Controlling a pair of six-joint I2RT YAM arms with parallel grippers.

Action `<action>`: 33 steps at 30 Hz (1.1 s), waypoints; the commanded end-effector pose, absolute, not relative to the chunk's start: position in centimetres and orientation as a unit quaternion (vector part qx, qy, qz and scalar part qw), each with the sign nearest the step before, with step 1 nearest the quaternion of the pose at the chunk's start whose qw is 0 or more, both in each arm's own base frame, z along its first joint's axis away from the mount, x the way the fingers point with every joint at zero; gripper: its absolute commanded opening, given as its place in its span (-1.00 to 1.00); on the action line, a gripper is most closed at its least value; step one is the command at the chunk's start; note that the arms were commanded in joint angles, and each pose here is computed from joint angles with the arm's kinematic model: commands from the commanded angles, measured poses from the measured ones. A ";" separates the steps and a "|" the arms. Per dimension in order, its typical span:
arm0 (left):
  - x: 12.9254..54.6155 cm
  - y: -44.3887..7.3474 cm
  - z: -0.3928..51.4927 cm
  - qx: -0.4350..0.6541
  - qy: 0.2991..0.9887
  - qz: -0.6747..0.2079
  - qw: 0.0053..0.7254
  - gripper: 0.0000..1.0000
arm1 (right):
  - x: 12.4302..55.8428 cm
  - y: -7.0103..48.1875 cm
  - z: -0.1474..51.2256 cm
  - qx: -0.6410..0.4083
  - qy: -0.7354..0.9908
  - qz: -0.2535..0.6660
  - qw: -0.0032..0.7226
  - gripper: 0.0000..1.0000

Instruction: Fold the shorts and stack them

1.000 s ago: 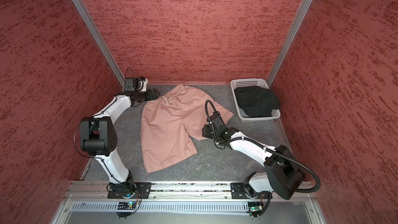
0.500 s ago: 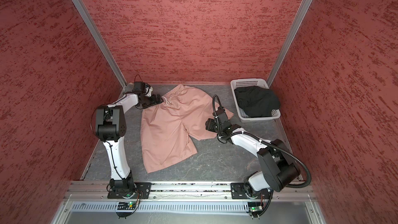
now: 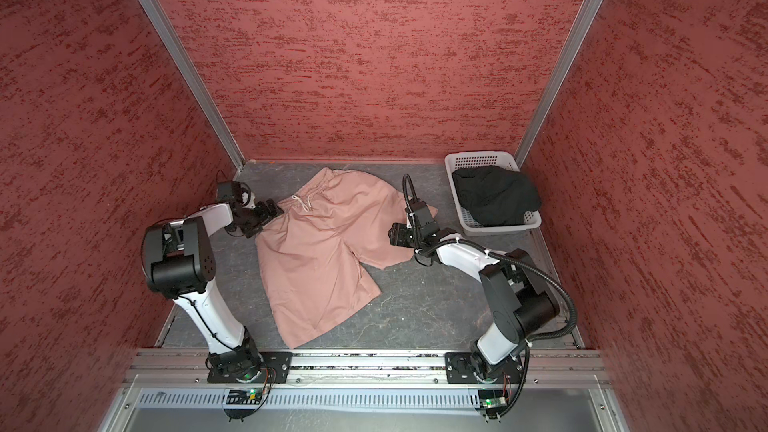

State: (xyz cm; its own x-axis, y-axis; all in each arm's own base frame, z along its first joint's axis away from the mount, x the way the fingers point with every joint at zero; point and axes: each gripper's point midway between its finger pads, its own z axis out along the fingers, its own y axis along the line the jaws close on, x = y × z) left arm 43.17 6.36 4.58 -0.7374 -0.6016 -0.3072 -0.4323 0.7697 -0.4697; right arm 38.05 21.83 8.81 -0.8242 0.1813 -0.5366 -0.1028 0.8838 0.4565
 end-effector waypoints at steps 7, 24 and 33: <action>44.5 5.3 8.0 -0.262 0.898 -0.209 0.284 0.99 | 47.6 20.6 4.8 0.061 0.931 0.217 0.287 0.40; 43.8 1.1 13.7 -0.222 0.902 -0.215 0.300 0.99 | 60.6 25.0 5.4 0.087 0.888 0.338 0.298 0.37; 48.1 -0.5 18.6 -0.142 0.892 -0.208 0.376 0.99 | 51.9 20.3 16.0 0.046 0.881 0.271 0.385 0.44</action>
